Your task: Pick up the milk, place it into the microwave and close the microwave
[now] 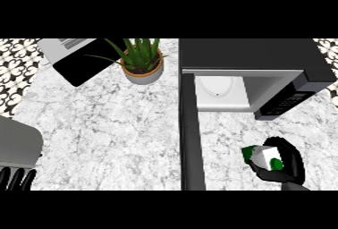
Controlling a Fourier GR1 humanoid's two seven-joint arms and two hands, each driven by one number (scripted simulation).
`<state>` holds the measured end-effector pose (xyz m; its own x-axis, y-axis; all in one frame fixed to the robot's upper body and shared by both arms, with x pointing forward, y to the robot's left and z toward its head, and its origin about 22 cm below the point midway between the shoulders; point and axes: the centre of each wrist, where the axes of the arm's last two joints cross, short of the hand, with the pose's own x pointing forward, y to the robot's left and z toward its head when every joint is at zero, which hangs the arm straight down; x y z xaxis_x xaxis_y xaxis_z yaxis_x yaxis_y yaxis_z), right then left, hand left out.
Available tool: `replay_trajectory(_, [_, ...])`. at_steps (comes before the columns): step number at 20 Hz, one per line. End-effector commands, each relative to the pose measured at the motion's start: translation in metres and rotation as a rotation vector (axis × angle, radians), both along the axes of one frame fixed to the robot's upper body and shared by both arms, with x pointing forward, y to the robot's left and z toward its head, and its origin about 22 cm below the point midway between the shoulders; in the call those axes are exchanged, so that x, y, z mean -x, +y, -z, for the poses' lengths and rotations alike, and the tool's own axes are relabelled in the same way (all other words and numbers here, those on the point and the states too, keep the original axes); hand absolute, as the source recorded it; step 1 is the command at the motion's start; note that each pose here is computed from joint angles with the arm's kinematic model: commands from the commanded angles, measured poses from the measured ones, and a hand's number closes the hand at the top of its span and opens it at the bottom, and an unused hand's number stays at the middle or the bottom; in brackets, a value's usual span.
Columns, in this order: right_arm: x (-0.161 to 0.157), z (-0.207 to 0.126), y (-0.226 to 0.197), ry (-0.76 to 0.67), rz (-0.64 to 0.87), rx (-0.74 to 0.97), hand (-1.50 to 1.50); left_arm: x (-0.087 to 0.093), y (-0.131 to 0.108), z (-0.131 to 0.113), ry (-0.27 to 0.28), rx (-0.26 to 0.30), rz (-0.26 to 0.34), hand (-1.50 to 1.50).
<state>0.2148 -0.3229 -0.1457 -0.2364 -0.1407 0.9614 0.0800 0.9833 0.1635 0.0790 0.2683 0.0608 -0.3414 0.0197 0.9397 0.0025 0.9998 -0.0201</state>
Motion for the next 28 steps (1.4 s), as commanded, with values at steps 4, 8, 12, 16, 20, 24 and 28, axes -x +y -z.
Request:
replay_trajectory(4, [-0.015, -0.023, 0.028, -0.089, -0.185, -0.03, 1.5, 0.013, -0.004, 0.011, 0.014, -0.004, -0.009, -1.5])
replay_trajectory(8, [0.003, -0.049, 0.043, -0.082, -0.229, -0.009, 1.5, 0.014, 0.024, 0.011, -0.006, -0.015, -0.037, -1.5])
replay_trajectory(12, [0.029, -0.072, 0.068, -0.088, -0.229, 0.018, 1.5, 0.025, 0.02, 0.008, 0.002, -0.009, -0.013, -1.5])
replay_trajectory(16, [0.047, -0.106, 0.056, -0.054, -0.247, 0.008, 1.5, 0.01, 0.019, -0.003, 0.007, 0.017, -0.015, -1.5])
replay_trajectory(20, [0.064, -0.136, 0.084, -0.058, -0.189, -0.01, 1.5, 0.021, 0.016, 0.002, 0.0, 0.022, -0.006, -1.5])
replay_trajectory(24, [0.033, -0.147, 0.113, -0.027, -0.165, -0.012, 1.5, 0.012, 0.023, -0.001, 0.015, 0.004, -0.009, -1.5])
replay_trajectory(28, [0.013, -0.158, 0.125, -0.092, -0.148, 0.019, 1.5, 0.026, 0.035, 0.008, 0.01, 0.029, -0.037, -1.5])
